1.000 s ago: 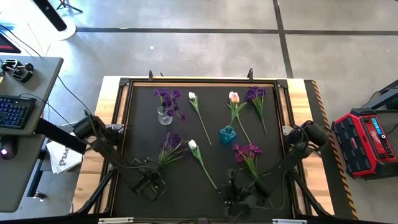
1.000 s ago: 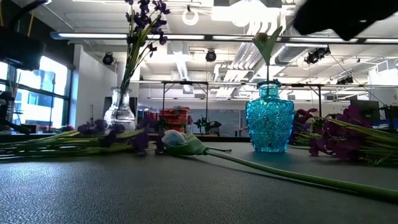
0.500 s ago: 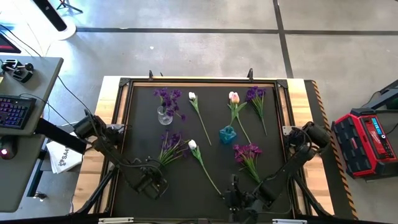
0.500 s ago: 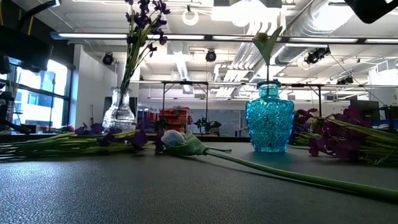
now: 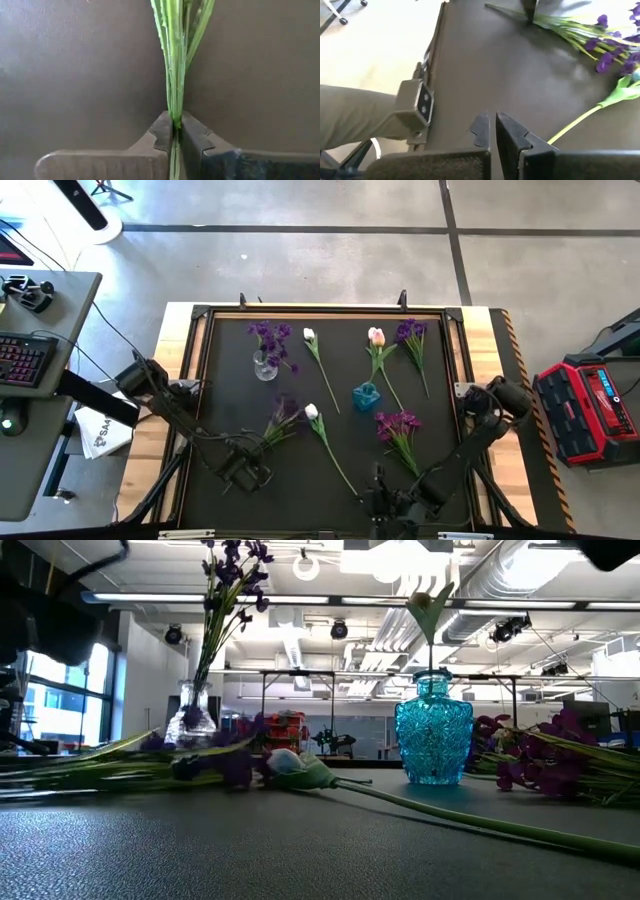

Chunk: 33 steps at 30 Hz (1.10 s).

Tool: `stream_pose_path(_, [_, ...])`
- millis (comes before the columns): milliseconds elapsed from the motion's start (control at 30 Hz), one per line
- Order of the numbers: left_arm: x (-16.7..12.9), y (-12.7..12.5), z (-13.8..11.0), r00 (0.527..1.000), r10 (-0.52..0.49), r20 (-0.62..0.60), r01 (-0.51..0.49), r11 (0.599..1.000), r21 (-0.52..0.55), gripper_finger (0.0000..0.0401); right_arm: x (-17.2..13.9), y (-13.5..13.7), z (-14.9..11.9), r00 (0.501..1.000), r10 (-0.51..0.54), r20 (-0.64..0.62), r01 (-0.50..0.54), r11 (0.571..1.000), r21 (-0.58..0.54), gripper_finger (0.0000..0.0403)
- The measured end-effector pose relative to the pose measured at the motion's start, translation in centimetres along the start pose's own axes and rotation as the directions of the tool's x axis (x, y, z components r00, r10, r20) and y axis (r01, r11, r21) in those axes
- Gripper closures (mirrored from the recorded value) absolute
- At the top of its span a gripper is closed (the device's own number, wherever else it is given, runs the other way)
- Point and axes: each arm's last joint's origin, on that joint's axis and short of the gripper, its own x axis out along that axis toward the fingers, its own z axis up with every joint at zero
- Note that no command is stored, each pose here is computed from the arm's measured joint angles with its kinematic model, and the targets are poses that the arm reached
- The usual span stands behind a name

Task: Sort flowers into vase by color
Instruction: Put the bottom purple flowers into the transparent vase

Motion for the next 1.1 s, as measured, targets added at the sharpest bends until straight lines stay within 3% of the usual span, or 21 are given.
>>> stream_pose_path(67, [-1.1, 0.3, -0.2, 0.998, -0.027, 0.061, 0.026, 0.999, 0.019, 0.0387, -0.3, 0.3, -0.2, 1.0, 0.007, 0.001, -0.007, 1.0, -0.005, 0.0403])
stream_pose_path(133, [-2.7, 0.3, -0.7, 0.985, -0.118, 0.127, 0.115, 0.993, 0.028, 0.0393, -0.5, 0.5, -0.4, 1.0, -0.001, 0.01, 0.001, 1.0, -0.013, 0.0403])
stream_pose_path(267, [-5.3, 0.6, -2.3, 0.912, -0.287, 0.295, 0.269, 0.958, 0.102, 0.0397, -0.9, 0.8, -0.6, 0.999, -0.025, 0.037, 0.026, 0.999, -0.023, 0.0403])
stream_pose_path(367, [-7.1, 0.4, -3.4, 0.744, -0.428, 0.514, 0.369, 0.904, 0.217, 0.0399, -1.0, 0.9, -0.6, 0.999, -0.028, 0.042, 0.029, 0.999, -0.025, 0.0403])
stream_pose_path(467, [-8.0, 0.1, -4.3, 0.563, -0.471, 0.679, 0.32, 0.882, 0.346, 0.0399, -1.1, 1.0, -0.6, 0.999, -0.029, 0.045, 0.03, 0.999, -0.025, 0.0403])
stream_pose_path(533, [-8.2, 0.1, -4.3, 0.491, -0.459, 0.741, 0.229, 0.888, 0.399, 0.04, -1.1, 0.9, -0.6, 0.999, -0.029, 0.045, 0.03, 0.999, -0.024, 0.0403])
stream_pose_path(600, [-8.0, 0.0, -3.6, 0.453, -0.425, 0.784, 0.138, 0.902, 0.409, 0.04, -1.0, 0.9, -0.5, 0.998, -0.031, 0.047, 0.032, 0.999, -0.024, 0.0403])
stream_pose_path(800, [-8.2, 0.1, 0.0, 0.219, -0.229, 0.949, 0.003, 0.972, 0.234, 0.04, -0.6, 0.5, -0.2, 0.998, -0.045, 0.049, 0.046, 0.999, -0.017, 0.0403])
stream_pose_path(900, [-8.2, 1.4, 1.7, 0.207, -0.173, 0.963, -0.044, 0.981, 0.186, 0.04, -0.6, 0.4, -0.2, 0.998, -0.047, 0.05, 0.049, 0.998, -0.042, 0.0403])
stream_pose_path(1100, [-7.7, 5.2, 5.1, 0.207, -0.056, 0.977, 0.085, 0.996, 0.039, 0.0401, -0.6, 0.2, -0.1, 0.989, -0.112, 0.096, 0.122, 0.987, -0.108, 0.0403])
